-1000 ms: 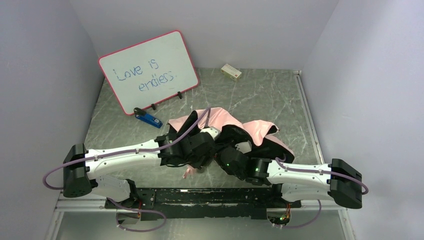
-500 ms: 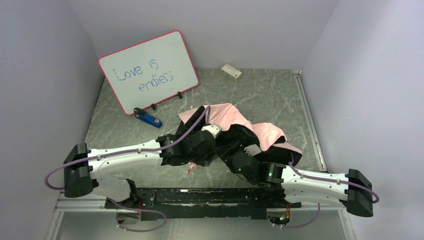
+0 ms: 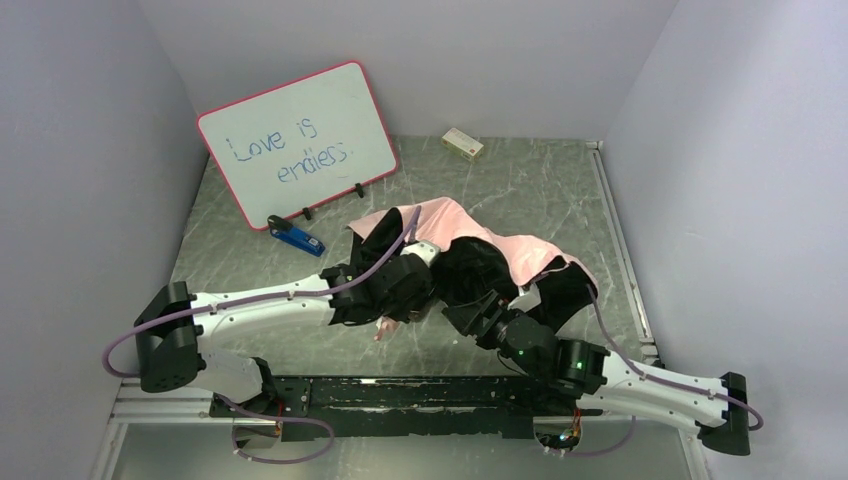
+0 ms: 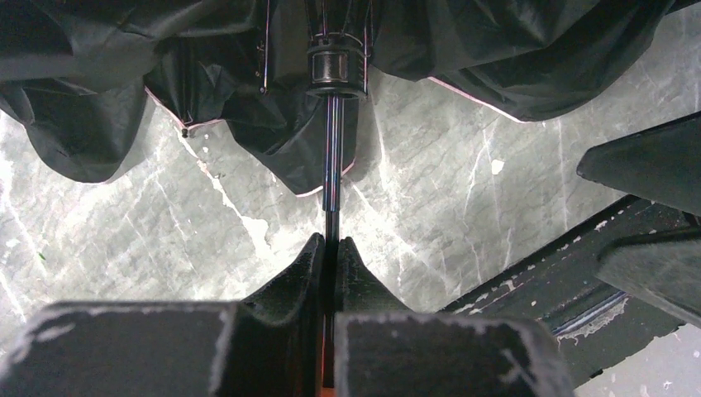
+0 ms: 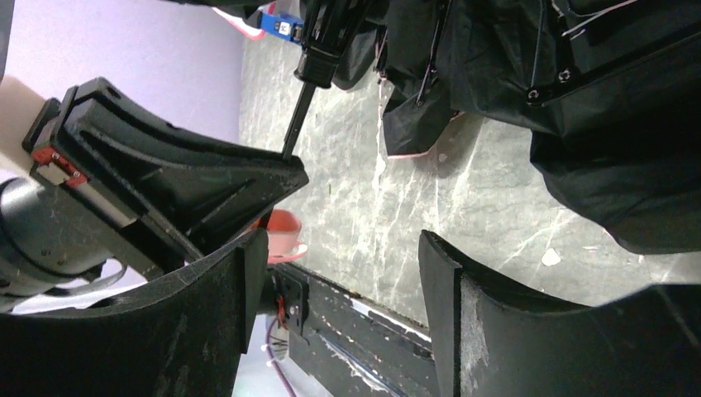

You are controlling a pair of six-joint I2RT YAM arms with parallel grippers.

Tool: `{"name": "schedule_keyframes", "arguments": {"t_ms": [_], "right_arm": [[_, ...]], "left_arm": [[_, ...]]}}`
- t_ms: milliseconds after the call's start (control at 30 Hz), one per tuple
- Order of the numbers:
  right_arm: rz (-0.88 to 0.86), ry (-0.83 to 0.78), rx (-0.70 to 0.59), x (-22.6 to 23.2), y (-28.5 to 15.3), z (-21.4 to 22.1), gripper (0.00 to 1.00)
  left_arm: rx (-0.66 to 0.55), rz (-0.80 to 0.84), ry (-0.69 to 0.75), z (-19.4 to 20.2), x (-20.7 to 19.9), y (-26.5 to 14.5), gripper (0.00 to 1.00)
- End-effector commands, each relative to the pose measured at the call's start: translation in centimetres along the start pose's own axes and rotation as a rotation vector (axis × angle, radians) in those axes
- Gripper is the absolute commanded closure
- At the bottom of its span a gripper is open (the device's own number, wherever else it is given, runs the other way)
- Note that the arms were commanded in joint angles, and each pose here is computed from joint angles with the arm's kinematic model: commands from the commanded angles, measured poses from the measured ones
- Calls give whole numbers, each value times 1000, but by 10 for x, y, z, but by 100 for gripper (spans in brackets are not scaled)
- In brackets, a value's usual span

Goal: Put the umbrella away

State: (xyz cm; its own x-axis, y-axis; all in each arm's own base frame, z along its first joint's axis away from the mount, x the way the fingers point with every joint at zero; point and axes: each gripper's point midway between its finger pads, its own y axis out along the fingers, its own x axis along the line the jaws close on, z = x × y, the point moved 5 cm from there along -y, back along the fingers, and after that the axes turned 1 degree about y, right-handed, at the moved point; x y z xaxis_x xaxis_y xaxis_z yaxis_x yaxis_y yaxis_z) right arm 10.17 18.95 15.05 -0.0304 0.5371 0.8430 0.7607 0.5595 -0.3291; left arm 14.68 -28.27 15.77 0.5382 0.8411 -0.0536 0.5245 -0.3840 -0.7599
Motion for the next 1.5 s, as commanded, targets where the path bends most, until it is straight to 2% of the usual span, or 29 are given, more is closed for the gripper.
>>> {"name": "schedule_keyframes", "arguments": {"t_ms": [0,267,500,633,767,967,1133,1367,1467], "right_arm": [[25,-107,7,-11,-8,-4,30],[44,-303,-38,17,-37,-41,30],[52,-347,-95,39,-62,-72,29],[53,-376,-173,55,-78,-98,30],[96,-484,-216,77,-82,-116,30],[258,-710,-251,109,-49,-121,29],[304,-779,-292,126,-10,-155,28],[344,-663,-125,59,57,-241,27],[417,-589,-118,21,76,-261,27]], "left_arm": [[-72,-44,-3,-12,7,8,95],[-70,-118,2,-23,20,17,95],[-67,-142,-6,-25,26,22,95],[-70,-123,35,-22,27,23,95],[-84,-64,110,-19,24,22,95],[-79,-46,242,-18,27,24,95],[-94,0,344,-19,26,22,95],[-131,82,509,-24,22,17,95],[-142,145,595,-29,13,21,95]]}}
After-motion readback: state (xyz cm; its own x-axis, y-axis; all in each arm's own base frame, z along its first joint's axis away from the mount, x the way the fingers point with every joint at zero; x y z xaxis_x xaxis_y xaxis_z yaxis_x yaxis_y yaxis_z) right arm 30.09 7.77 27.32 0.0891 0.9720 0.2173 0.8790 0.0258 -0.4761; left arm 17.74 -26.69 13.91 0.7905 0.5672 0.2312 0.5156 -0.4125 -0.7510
